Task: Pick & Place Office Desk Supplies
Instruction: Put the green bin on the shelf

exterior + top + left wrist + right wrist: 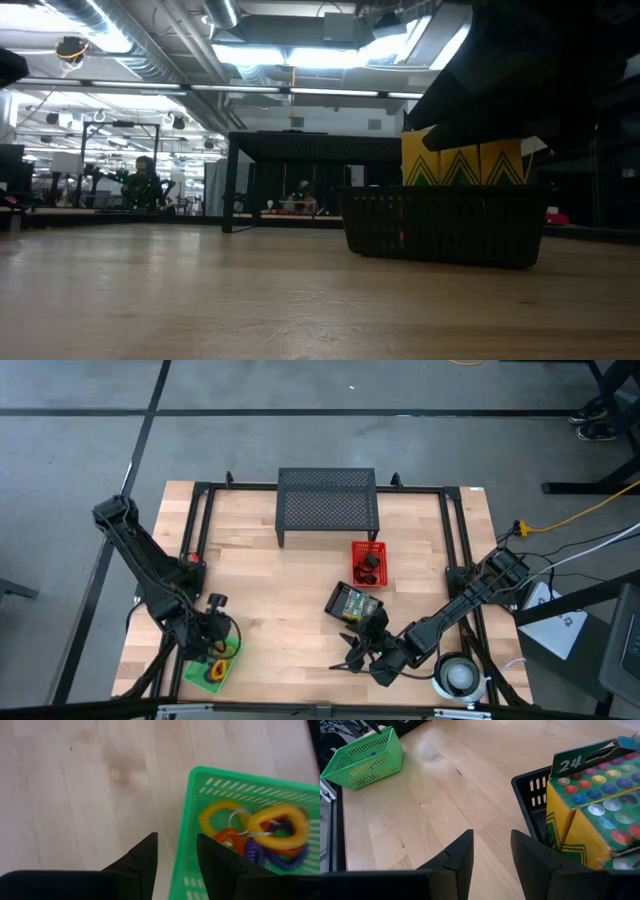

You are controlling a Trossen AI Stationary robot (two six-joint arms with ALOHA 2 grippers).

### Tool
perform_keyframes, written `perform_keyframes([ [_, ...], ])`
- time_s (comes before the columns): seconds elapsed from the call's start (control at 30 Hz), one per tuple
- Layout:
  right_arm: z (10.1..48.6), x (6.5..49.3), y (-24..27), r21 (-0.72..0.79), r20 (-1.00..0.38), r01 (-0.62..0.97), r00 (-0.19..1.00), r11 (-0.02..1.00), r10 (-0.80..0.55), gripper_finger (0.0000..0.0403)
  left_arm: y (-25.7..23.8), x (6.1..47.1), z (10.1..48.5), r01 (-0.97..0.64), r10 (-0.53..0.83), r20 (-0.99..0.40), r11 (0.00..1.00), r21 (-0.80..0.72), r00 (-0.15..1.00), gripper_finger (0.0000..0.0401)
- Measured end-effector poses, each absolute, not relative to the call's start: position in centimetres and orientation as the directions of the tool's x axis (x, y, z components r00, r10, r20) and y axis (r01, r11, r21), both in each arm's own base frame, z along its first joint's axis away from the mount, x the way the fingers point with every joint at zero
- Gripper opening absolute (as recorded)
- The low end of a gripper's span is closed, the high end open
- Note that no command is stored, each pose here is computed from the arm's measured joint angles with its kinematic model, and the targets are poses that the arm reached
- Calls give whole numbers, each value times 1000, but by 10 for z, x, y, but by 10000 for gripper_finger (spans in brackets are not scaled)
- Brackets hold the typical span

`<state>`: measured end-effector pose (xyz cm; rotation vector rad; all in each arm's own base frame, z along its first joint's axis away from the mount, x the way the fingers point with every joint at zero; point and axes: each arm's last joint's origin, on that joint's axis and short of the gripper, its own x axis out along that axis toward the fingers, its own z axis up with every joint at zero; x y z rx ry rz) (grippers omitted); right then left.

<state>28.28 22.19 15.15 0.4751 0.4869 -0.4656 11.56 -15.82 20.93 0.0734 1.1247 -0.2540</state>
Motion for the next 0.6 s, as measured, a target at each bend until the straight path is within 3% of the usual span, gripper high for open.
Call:
perform_keyframes([
  [0.4,151,283,222,302,-539,519,785,800,-306,132,-194,94,240,220,-418,-833,907,-359,362,132],
  [0.6,151,284,220,293,-539,521,783,802,-312,132,-225,84,226,179,-376,-866,926,-333,330,132],
])
